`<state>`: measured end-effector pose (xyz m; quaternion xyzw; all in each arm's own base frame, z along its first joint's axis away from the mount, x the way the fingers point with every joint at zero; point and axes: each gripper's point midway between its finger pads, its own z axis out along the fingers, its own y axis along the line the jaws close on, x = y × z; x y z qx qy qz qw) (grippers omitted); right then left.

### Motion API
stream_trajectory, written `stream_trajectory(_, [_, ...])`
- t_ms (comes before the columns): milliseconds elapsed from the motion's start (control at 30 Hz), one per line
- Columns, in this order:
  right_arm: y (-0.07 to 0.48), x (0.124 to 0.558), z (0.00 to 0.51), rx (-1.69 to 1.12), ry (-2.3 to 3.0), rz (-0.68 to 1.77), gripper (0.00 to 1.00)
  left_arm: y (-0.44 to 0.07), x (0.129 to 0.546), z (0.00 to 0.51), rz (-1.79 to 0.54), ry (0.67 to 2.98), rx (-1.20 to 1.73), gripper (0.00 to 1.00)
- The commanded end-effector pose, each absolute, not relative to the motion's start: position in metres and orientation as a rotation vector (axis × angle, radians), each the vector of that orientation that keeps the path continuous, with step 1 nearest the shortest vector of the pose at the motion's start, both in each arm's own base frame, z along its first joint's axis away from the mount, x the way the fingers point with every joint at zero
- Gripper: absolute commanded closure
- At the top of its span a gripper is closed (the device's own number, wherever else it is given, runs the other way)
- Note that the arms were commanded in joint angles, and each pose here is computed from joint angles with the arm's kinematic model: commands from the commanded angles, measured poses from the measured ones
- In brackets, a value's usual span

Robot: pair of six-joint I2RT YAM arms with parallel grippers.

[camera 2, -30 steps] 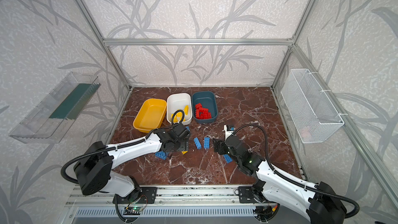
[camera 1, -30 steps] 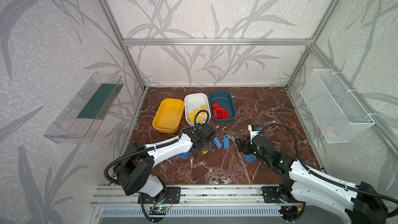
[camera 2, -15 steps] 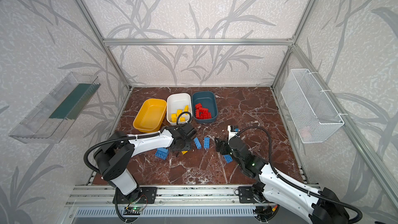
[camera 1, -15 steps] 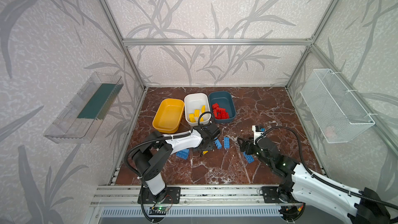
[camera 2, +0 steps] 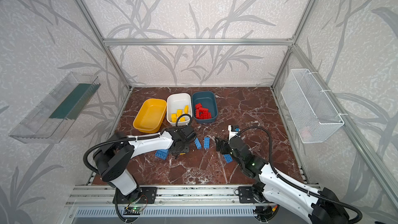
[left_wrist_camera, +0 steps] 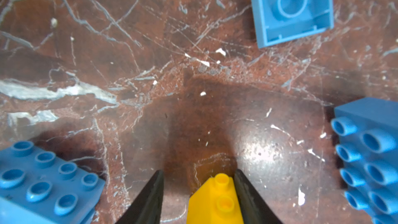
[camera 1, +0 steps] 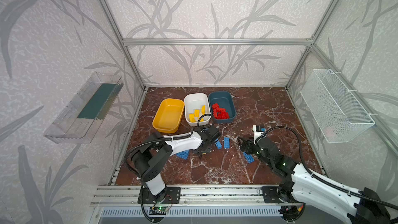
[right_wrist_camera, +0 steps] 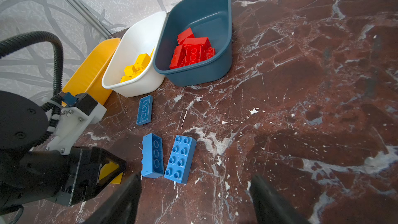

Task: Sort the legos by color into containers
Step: 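Close the left gripper on the yellow slope brick and lift it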

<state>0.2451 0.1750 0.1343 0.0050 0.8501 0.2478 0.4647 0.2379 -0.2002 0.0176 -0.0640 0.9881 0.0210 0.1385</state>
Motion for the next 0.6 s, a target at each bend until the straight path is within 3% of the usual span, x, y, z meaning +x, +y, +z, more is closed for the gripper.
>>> stream_trajectory(0, [0.173,0.248,0.135,0.037,2.072,0.607,0.2,-0.19,0.234,0.022,0.102,2.836,-0.204,0.51])
stream_trajectory(267, [0.172,0.249,0.134,0.042,2.076,0.602,0.19,-0.196,0.237,0.024,0.089,2.833,-0.193,0.68])
stream_trajectory(567, [0.171,0.248,0.135,0.042,2.074,0.607,0.19,-0.196,0.245,0.049,0.081,2.79,-0.164,0.71])
